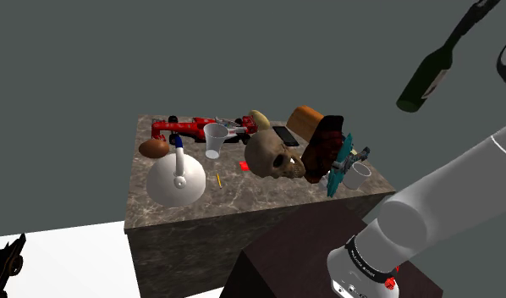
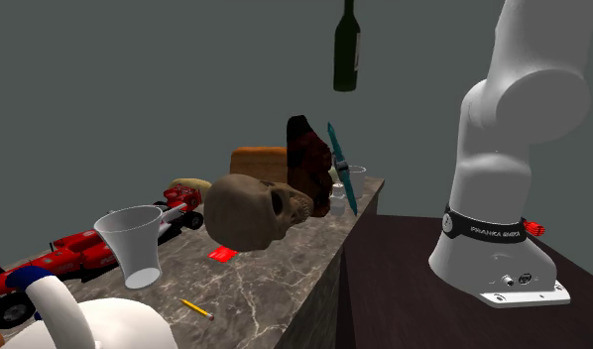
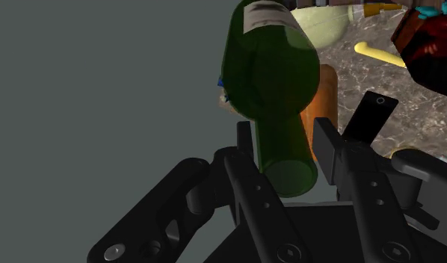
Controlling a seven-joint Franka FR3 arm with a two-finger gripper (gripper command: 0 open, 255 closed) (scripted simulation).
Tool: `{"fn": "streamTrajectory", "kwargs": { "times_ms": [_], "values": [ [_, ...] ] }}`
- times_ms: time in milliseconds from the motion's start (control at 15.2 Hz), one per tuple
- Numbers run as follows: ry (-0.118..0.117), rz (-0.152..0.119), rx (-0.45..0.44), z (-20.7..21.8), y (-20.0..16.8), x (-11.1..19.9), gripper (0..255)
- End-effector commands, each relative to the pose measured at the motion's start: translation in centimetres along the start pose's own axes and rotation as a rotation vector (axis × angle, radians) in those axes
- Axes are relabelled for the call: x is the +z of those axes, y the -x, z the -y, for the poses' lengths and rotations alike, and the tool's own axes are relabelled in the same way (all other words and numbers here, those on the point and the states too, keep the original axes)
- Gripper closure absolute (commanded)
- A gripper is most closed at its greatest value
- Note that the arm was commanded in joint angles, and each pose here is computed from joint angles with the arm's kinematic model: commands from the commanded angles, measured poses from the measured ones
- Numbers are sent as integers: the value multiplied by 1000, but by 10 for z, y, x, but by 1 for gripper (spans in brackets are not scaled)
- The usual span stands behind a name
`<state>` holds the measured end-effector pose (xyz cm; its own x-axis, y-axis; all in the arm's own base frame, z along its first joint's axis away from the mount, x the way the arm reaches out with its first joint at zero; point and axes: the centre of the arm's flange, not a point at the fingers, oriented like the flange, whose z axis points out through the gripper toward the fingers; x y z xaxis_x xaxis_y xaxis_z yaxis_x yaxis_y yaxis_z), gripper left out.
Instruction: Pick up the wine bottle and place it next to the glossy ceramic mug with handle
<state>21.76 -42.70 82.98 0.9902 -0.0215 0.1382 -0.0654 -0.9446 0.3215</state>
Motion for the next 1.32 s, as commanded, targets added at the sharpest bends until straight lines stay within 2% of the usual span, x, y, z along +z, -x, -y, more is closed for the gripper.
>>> {"fn": "streamTrajectory", "kwargs": {
  "times_ms": [0,330,1254],
  "values": [
    [2,-2,-5,-23,5,7,255],
    [2,-2,-5,-89,19,28,255],
    [2,-2,-5,-65,29,97,255]
  ]
}}
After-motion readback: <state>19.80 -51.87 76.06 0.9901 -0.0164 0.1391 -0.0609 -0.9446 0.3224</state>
